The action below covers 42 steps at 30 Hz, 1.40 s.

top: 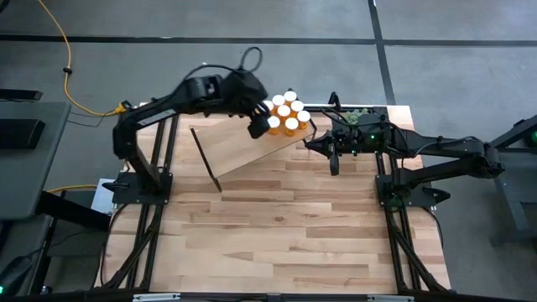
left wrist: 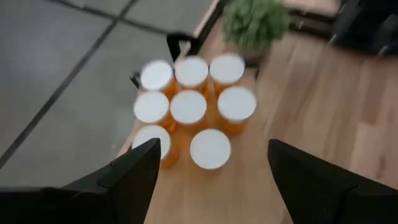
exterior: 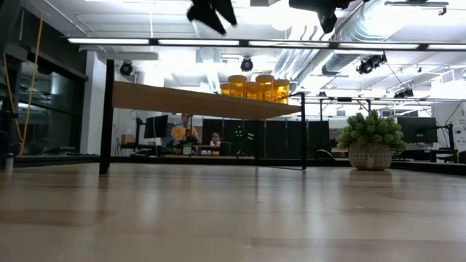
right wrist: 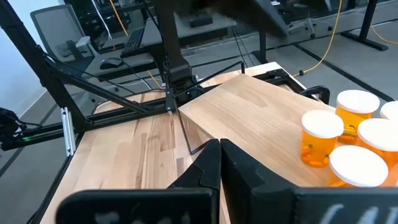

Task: Pick and place medicine bottles onto shelf by color
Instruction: Return to Home Position

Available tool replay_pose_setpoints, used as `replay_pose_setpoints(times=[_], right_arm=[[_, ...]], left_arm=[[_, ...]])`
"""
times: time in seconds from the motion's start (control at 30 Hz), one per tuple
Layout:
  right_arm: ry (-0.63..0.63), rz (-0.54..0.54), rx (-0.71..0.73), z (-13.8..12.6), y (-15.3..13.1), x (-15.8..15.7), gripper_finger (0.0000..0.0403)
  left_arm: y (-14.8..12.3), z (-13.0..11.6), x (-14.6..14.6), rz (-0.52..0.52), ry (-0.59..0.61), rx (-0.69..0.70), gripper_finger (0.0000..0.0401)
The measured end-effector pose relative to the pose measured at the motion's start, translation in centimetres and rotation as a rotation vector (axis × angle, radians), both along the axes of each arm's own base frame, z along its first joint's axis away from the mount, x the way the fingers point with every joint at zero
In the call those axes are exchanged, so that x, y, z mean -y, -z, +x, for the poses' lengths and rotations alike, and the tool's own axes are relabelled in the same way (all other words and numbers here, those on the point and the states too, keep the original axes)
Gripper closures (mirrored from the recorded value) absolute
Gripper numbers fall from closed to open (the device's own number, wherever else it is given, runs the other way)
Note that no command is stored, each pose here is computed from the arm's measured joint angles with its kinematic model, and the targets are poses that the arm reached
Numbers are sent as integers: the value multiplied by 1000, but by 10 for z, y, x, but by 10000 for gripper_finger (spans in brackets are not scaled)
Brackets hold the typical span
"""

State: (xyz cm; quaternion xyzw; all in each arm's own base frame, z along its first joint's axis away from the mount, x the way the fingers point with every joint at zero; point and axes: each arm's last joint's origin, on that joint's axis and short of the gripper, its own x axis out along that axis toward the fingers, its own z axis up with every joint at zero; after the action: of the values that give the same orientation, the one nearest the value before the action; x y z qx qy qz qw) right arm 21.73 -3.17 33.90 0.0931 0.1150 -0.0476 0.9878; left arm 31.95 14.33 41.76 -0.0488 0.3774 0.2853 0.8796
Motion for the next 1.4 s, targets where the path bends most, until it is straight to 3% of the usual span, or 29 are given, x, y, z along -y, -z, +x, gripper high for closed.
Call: replay_pose_setpoints(times=[0.33, 0.5, 0.83, 1.4], right_arm=[[-2, 1, -1, 0, 0, 0, 403], [-3, 1, -1, 0, 0, 0, 403], [1, 25, -9, 0, 1, 0, 403], [6, 31, -51, -1, 5, 0, 403]], left_arm=[[-73, -49, 49, 66, 142, 354, 114], [-88, -71, 73, 108, 209, 520, 114], [-77, -111, 98, 160, 257, 820, 114], [-37, -162, 126, 170, 356, 1082, 114]])
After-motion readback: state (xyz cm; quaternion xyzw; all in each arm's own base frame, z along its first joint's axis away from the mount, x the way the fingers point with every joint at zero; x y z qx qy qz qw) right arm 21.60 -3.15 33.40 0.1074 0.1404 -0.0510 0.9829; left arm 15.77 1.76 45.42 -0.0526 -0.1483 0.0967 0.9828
